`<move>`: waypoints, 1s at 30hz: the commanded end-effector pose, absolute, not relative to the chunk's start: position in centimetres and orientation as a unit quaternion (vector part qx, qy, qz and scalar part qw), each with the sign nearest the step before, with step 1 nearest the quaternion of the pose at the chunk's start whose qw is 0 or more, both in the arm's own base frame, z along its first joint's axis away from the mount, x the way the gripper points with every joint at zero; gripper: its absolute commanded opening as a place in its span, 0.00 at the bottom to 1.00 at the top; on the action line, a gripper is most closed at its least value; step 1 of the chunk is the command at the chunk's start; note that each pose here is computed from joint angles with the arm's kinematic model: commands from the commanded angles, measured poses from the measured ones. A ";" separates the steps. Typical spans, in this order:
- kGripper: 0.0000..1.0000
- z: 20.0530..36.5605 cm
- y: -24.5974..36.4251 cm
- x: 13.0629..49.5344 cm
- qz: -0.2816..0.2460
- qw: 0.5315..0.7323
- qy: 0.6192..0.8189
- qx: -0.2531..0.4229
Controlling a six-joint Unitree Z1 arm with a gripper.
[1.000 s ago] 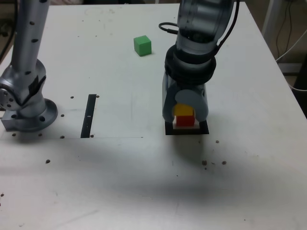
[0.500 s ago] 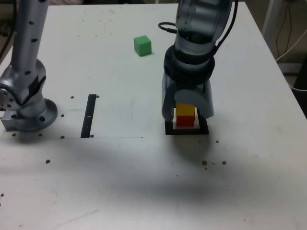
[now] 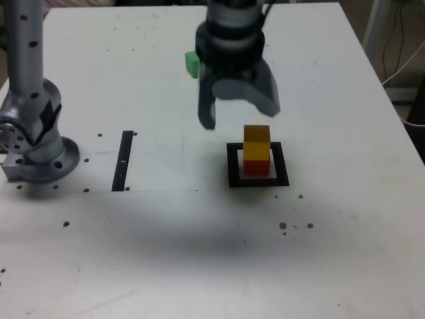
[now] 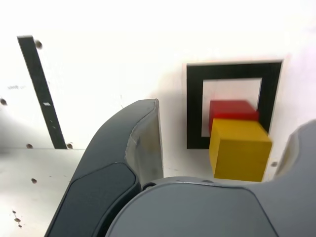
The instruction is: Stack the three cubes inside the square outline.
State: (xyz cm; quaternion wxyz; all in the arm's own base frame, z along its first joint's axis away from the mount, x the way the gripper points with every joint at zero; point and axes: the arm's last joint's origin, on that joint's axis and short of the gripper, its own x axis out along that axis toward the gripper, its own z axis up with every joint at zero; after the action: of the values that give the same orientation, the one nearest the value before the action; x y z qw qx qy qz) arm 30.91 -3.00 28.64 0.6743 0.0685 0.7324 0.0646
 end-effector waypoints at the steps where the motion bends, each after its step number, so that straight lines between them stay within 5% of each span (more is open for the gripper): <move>1: 0.99 28.8 -1.3 30.6 0.066 0.671 0.736 0.063; 19: 0.99 29.1 14.5 28.0 0.112 0.665 0.739 -0.005; 30: 0.99 27.7 22.5 25.7 0.165 0.653 0.738 -0.043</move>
State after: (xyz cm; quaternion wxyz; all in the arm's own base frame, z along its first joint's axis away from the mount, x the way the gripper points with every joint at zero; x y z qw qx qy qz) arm 25.49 22.08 27.75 0.6518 -0.0475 0.7390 0.1633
